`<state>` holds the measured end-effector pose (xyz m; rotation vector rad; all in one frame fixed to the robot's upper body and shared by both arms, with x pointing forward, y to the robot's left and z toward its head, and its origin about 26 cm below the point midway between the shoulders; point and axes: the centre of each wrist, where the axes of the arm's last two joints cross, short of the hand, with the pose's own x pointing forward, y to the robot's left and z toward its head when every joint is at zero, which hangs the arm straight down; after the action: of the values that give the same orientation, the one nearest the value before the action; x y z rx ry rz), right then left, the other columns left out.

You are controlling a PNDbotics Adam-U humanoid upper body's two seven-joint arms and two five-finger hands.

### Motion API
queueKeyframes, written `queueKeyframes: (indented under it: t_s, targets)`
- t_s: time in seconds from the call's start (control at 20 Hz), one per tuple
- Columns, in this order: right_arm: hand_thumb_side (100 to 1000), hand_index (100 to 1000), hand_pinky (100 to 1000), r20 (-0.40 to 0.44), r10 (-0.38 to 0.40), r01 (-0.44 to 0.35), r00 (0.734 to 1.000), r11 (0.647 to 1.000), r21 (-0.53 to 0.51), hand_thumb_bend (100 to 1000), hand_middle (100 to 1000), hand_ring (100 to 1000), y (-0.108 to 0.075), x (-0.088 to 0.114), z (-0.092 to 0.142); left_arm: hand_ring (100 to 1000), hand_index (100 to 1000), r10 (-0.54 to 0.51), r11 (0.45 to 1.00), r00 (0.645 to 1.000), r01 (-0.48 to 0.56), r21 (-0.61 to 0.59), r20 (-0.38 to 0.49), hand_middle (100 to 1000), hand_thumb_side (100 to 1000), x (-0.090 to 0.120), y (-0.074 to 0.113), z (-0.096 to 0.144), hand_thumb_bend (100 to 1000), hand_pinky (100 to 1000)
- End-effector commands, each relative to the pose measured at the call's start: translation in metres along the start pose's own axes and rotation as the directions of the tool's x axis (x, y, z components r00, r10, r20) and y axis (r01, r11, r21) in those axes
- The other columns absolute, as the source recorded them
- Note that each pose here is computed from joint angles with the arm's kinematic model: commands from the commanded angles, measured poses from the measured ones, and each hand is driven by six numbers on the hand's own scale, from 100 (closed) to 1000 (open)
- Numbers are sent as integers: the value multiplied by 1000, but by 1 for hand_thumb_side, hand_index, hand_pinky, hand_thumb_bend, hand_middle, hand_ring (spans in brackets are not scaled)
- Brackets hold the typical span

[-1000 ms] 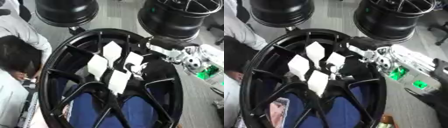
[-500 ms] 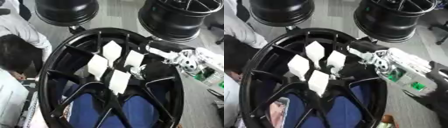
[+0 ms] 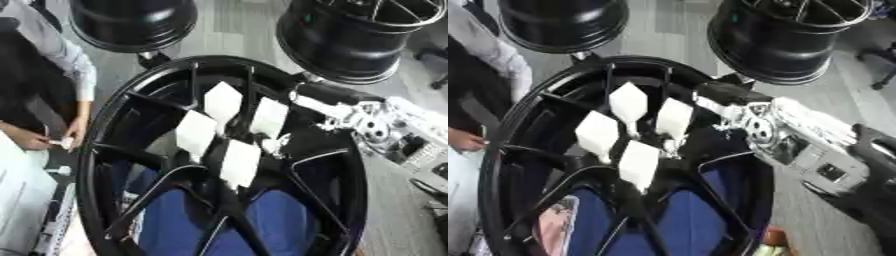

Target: Pull the pin out of the wheel hub.

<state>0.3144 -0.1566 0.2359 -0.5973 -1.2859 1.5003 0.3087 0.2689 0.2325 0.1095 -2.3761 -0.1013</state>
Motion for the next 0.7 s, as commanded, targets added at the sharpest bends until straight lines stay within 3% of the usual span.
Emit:
queueKeyframes:
  t_s: [0.05, 0.4, 0.7]
  targets:
    - [309, 674, 826, -163, -90, 108, 982, 989, 103, 133, 586, 800, -11, -4, 3, 735, 809, -2, 1000, 1000, 2, 3, 31, 517, 726, 7, 2, -4, 100, 686]
    - [281, 595, 800, -142, -126, 130, 982, 991, 23, 100, 514, 750, -16, -4, 3, 736, 809, -2, 1000, 1000, 2, 4, 26, 517, 726, 7, 2, -3, 100, 688]
    - [298, 578, 795, -104, -120, 117, 987, 992, -37, 100, 499, 738, -29, 1, 18, 736, 809, -4, 1000, 1000, 4, 2, 23, 518, 724, 7, 2, -3, 100, 688]
